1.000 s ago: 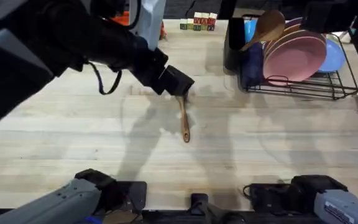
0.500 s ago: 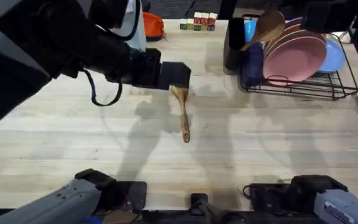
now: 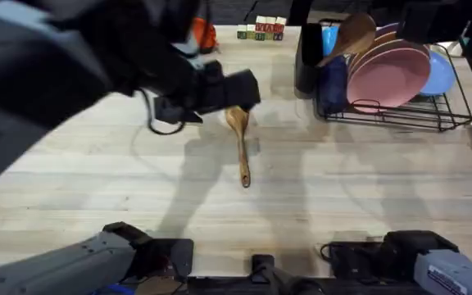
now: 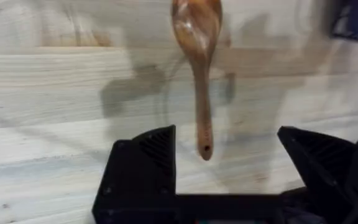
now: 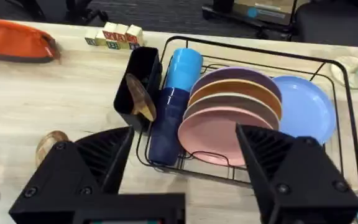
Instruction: Pick up the spoon on the table one by one and put them onto the rack
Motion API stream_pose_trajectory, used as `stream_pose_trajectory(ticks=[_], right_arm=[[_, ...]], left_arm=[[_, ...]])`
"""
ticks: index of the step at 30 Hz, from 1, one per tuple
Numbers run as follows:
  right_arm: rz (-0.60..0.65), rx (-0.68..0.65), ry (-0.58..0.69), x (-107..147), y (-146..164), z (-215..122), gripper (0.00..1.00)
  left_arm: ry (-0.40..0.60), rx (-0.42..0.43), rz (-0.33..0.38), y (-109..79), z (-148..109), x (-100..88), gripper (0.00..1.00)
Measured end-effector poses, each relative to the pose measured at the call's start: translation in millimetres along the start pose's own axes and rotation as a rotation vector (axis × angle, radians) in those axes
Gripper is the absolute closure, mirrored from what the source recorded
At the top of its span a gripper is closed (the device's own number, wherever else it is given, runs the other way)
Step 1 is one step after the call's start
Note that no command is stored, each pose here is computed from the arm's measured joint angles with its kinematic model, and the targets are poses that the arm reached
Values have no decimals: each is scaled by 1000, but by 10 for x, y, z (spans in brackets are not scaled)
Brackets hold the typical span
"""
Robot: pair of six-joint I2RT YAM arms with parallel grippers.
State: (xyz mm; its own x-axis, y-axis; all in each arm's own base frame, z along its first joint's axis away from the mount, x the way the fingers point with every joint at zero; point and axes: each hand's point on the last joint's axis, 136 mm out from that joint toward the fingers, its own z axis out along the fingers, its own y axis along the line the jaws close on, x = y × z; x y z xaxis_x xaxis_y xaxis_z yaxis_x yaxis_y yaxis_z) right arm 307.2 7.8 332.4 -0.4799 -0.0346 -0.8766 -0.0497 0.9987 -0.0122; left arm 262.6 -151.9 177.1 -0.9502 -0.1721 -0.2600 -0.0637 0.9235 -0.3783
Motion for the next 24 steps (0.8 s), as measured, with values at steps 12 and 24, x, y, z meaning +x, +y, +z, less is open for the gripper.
stream_pose_trajectory(ticks=[12,24], right_arm=[[0,0,0,0,1,0,9],[0,0,0,0,0,0,8]], left_arm=[[75,-141,119,-147,639,166,7],[195,-268,97,99,1308,261,4]])
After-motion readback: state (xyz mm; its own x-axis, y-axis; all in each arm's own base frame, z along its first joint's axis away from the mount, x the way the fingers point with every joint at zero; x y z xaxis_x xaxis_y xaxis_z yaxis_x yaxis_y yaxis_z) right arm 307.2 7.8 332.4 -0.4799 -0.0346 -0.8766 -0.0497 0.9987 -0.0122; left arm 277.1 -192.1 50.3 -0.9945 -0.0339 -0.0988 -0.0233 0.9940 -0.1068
